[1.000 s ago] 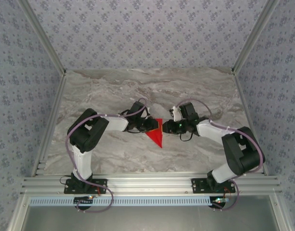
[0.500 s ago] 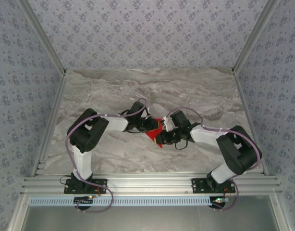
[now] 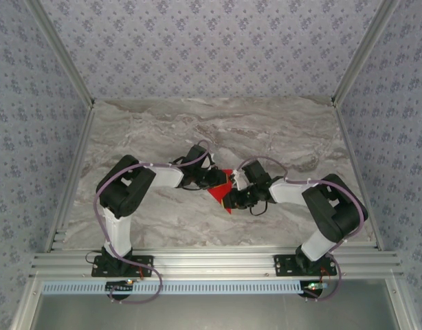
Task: Fold a paper plane with a square sheet of paper (fold left side to right side)
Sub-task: Fourth fold the wing at the center of the table.
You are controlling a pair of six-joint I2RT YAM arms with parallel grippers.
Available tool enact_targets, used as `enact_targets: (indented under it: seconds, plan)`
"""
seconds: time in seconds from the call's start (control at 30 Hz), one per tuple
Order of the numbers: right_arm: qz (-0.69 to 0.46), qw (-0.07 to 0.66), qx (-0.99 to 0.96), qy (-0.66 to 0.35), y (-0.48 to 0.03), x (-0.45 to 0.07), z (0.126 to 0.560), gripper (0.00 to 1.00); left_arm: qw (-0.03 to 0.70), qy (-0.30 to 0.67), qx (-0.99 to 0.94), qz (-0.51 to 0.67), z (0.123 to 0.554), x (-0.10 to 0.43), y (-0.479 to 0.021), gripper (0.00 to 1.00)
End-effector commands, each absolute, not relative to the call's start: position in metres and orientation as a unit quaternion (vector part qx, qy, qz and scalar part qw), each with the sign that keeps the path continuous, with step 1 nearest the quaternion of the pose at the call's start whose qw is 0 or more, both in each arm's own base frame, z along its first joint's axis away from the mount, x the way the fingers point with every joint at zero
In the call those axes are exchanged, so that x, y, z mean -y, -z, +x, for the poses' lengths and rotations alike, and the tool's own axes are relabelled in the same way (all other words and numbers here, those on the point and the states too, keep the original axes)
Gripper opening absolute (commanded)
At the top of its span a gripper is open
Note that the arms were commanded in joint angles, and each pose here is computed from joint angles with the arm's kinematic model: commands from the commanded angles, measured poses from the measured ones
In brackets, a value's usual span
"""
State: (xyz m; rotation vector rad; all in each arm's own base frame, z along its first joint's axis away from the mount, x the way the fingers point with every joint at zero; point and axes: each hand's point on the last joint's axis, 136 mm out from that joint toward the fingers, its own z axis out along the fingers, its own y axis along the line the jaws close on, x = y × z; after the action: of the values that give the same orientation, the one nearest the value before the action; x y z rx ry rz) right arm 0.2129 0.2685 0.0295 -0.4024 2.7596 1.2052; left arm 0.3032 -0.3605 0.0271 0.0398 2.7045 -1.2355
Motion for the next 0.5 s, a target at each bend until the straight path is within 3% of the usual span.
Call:
enact_targets:
  seconds: [0.0,0.47]
  plan:
    - [-0.130,0.036,-0.917,-0.375,-0.015,-0.261,0.203,0.21,0.039,0.346,-0.937,-0.014,0.283,0.332,0.016,0.21]
    - [-0.127,0.016,-0.926,-0.355,-0.006,-0.254,0.193,0.19,0.039,0.341,-0.939,-0.017,0.284,0.330,0.019,0.21]
